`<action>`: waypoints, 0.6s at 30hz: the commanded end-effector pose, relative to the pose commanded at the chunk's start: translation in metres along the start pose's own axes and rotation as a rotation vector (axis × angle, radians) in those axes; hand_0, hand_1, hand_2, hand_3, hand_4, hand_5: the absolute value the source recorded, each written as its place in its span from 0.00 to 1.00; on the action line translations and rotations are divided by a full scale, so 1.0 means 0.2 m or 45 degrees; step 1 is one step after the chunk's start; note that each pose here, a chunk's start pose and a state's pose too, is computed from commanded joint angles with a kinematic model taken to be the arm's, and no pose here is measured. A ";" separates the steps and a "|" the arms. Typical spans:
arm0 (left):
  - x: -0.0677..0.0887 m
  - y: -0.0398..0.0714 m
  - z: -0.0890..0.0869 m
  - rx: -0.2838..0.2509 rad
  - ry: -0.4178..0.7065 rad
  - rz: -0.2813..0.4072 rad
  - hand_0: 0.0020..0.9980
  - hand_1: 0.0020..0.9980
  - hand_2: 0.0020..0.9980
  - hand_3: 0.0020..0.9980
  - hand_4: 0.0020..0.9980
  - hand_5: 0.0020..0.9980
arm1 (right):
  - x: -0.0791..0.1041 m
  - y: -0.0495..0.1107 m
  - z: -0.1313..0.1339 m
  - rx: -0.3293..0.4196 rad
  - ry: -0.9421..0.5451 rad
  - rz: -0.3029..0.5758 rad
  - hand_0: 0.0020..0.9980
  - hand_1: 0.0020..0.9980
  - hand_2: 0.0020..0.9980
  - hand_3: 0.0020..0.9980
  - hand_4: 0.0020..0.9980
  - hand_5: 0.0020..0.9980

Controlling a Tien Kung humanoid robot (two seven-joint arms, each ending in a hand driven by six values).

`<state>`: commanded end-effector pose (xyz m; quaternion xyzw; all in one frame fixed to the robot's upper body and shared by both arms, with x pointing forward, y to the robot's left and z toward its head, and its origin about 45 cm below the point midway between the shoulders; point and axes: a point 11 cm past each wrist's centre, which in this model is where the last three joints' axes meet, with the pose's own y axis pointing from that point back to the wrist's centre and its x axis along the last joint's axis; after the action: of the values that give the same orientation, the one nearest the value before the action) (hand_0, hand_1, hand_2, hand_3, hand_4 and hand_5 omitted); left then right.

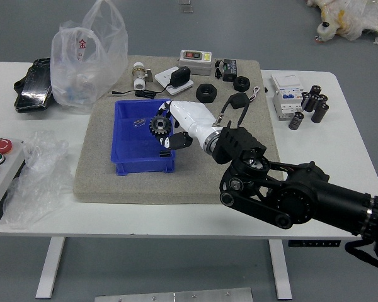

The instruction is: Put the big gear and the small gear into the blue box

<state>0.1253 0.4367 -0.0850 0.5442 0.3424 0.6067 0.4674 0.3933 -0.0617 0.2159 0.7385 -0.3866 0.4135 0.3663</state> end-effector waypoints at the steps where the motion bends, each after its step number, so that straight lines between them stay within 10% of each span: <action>1: 0.00 0.00 0.00 0.000 -0.001 0.000 0.64 0.61 0.58 0.65 0.65 0.30 | -0.01 0.00 -0.01 0.013 0.003 -0.018 0.36 0.64 0.66 0.59 0.41 0.00; 6: 0.00 0.00 0.01 -0.001 -0.002 -0.001 0.64 0.61 0.58 0.65 0.65 0.30 | -0.04 -0.02 -0.04 0.035 0.002 -0.076 0.36 0.64 0.66 0.59 0.41 0.00; 7: 0.00 0.00 0.01 -0.001 -0.002 -0.001 0.64 0.61 0.58 0.65 0.65 0.30 | -0.04 -0.02 -0.04 0.040 -0.004 -0.071 0.48 0.87 0.98 0.96 0.61 0.12; 12: 0.00 0.00 0.01 0.001 -0.001 -0.001 0.64 0.61 0.58 0.65 0.65 0.30 | -0.01 -0.03 -0.04 0.061 -0.022 -0.041 0.48 0.87 0.98 0.96 0.61 0.12; 13: 0.00 0.00 0.01 0.001 -0.001 -0.001 0.64 0.61 0.58 0.65 0.65 0.30 | -0.01 -0.03 -0.04 0.063 -0.024 -0.037 0.73 1.00 1.00 1.00 0.75 0.18; 18: 0.00 0.00 0.02 -0.002 -0.002 0.000 0.64 0.61 0.58 0.65 0.65 0.30 | 0.00 -0.03 -0.03 0.059 -0.023 -0.025 0.73 1.00 1.00 1.00 0.75 0.18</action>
<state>0.1290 0.4366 -0.0839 0.5444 0.3415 0.6066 0.4680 0.3975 -0.0533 0.2173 0.7543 -0.3728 0.4120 0.3498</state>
